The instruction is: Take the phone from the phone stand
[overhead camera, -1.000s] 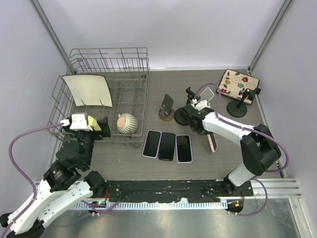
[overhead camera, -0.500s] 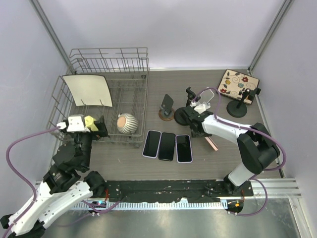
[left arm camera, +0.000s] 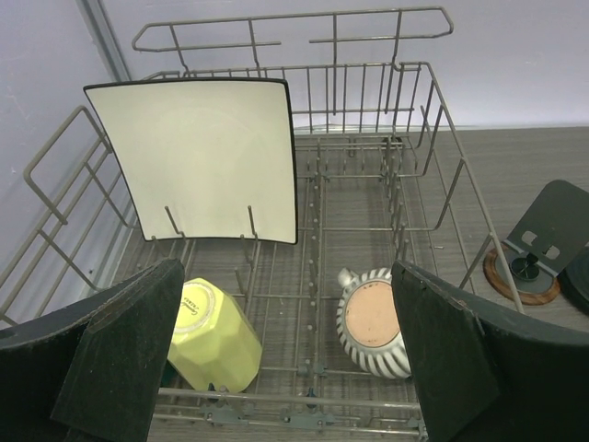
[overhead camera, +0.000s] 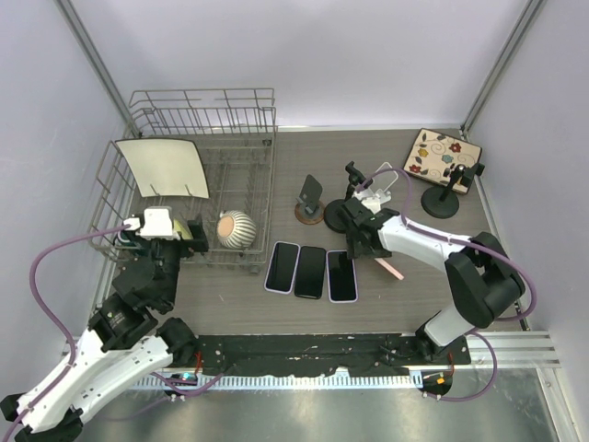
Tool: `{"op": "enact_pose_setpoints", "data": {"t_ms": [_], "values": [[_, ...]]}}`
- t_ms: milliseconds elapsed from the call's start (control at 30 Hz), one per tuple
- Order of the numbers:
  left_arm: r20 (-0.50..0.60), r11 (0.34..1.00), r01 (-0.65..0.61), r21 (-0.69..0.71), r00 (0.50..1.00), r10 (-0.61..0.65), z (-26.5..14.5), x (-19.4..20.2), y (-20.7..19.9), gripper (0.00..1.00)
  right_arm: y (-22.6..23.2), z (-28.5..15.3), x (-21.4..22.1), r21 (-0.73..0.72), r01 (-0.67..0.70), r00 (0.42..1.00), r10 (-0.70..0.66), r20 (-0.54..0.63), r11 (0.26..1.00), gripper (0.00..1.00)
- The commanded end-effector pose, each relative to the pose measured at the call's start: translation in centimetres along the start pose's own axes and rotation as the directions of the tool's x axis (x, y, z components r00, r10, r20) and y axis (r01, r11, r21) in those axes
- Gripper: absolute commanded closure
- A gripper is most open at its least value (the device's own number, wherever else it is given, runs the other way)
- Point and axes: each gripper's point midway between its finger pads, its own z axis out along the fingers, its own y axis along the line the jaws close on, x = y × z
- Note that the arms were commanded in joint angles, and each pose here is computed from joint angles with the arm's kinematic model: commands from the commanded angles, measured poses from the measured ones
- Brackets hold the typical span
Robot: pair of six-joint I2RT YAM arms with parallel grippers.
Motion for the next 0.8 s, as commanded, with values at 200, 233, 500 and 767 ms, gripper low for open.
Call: {"op": "enact_pose_setpoints", "data": {"t_ms": [200, 233, 500, 767], "values": [[0.009, 1.000, 0.001, 0.010, 1.000, -0.001, 0.6, -0.2, -0.5, 0.02, 2.0, -3.0, -0.5, -0.166, -0.067, 0.997, 0.070, 0.013, 0.984, 0.31], [0.010, 1.000, 0.001, 0.013, 1.000, -0.001, 0.6, -0.2, -0.5, 0.02, 2.0, -3.1, -0.4, -0.173, -0.069, 0.997, 0.071, 0.009, 0.982, 0.31], [0.014, 1.000, 0.010, 0.017, 1.000, -0.010, 0.5, -0.3, -0.4, 0.02, 1.9, -2.9, 0.6, -0.186, -0.073, 0.997, 0.073, -0.007, 0.980, 0.31], [0.016, 1.000, 0.017, 0.026, 1.000, -0.017, 0.4, -0.3, -0.5, 0.02, 2.0, -2.1, 1.4, -0.182, -0.090, 0.996, 0.088, -0.016, 0.979, 0.31]]}}
